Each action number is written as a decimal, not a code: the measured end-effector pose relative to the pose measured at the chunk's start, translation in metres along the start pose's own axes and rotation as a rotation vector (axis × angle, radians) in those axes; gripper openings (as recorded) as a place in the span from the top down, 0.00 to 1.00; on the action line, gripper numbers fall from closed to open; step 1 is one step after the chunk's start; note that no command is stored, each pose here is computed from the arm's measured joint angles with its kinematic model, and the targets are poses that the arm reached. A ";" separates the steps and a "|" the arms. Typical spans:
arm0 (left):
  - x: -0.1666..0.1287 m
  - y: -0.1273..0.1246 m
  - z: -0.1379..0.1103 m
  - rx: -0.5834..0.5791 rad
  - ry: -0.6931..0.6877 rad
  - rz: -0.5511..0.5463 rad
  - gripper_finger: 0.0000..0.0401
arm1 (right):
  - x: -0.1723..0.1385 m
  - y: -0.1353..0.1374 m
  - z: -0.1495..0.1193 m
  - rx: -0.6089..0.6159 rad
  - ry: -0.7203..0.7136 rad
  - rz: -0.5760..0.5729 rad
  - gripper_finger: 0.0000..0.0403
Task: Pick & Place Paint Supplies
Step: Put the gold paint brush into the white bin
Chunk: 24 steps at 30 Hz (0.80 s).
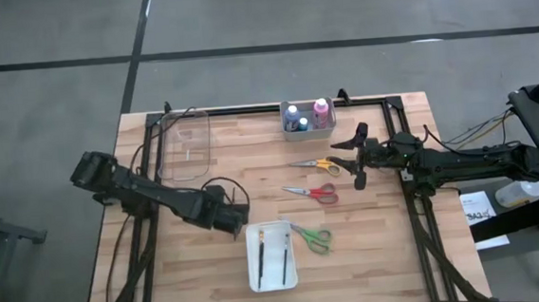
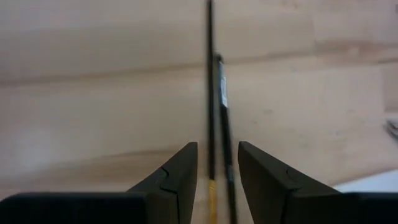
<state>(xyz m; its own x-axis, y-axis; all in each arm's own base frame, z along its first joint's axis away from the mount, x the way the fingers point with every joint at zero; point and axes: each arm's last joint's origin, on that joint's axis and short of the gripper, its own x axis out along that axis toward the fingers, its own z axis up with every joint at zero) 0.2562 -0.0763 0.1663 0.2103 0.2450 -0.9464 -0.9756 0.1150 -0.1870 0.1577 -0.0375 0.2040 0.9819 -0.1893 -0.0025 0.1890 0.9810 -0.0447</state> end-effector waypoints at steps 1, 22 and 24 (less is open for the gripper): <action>0.001 -0.004 -0.003 0.005 0.015 0.002 0.68 | 0.000 0.000 0.000 0.000 0.000 -0.001 0.52; 0.015 -0.013 -0.053 0.070 0.045 0.079 0.68 | 0.000 0.000 0.000 0.000 0.000 0.000 0.52; 0.015 -0.013 -0.054 0.070 0.044 0.080 0.68 | 0.000 0.000 0.000 0.000 0.000 0.000 0.52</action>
<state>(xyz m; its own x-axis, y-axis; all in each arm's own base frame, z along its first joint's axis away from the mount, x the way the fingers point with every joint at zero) 0.2687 -0.1255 0.1401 0.1279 0.2142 -0.9684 -0.9820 0.1641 -0.0934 0.1577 -0.0375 0.2040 0.9819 -0.1896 -0.0025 0.1893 0.9809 -0.0447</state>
